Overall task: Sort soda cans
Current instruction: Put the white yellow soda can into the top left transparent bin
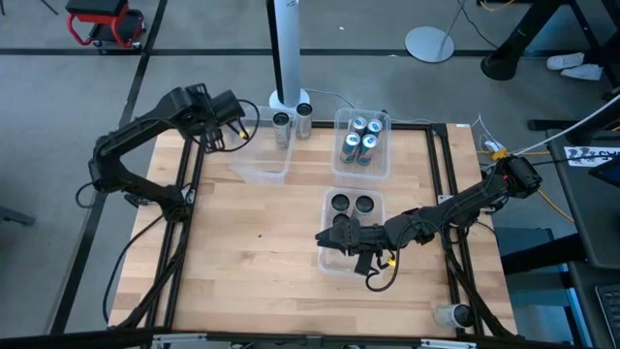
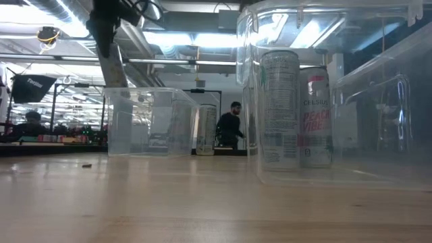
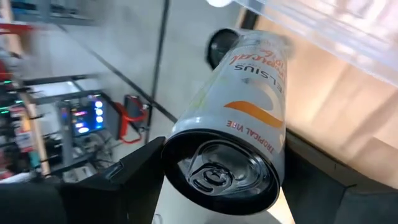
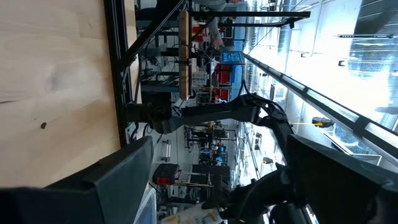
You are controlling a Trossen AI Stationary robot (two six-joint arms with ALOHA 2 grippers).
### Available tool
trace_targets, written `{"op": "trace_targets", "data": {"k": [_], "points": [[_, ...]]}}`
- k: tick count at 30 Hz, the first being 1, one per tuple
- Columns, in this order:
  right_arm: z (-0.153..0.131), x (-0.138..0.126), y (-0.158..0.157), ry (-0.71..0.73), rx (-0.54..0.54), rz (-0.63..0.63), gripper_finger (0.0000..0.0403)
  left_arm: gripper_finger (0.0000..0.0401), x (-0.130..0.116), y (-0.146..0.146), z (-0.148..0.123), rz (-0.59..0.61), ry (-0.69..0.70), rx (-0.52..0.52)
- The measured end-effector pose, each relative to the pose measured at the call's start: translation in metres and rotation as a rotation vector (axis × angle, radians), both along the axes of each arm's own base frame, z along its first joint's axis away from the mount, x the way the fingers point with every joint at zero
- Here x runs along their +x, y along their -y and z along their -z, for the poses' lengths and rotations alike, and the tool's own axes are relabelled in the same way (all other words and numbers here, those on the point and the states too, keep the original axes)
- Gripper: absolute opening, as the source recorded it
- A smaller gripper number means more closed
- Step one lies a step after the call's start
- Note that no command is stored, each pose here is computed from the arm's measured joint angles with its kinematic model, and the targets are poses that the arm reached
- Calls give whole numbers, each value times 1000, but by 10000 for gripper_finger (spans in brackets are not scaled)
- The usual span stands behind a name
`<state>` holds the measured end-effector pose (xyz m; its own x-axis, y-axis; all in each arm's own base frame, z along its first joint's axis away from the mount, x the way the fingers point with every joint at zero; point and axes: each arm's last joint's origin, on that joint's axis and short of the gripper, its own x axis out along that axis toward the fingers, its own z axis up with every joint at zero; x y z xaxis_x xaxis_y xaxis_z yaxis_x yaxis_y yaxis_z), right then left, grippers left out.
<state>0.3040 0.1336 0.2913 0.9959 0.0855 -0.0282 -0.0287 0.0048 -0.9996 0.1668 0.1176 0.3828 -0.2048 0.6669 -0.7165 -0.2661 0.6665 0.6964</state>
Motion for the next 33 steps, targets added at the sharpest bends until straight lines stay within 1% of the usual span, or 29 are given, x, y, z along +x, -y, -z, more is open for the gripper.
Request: {"op": "trace_targets", "data": {"k": [5,10,18,22,27,30,33], "points": [[0,0,0,1,0,0,365,262,2,5,-13,12,-6,115],[0,0,0,1,0,0,365,262,12,7,-17,60,68,147],[0,0,0,3,3,0,365,261,32,3,-21,194,277,67],[-1,0,0,8,6,0,365,261,43,-5,-15,223,327,8],[-1,0,0,12,9,0,365,261,59,-18,7,197,246,-48],[-1,0,0,5,6,0,365,260,64,-26,20,181,202,-58],[0,0,0,-2,8,0,365,255,69,-38,33,157,156,-91]]}}
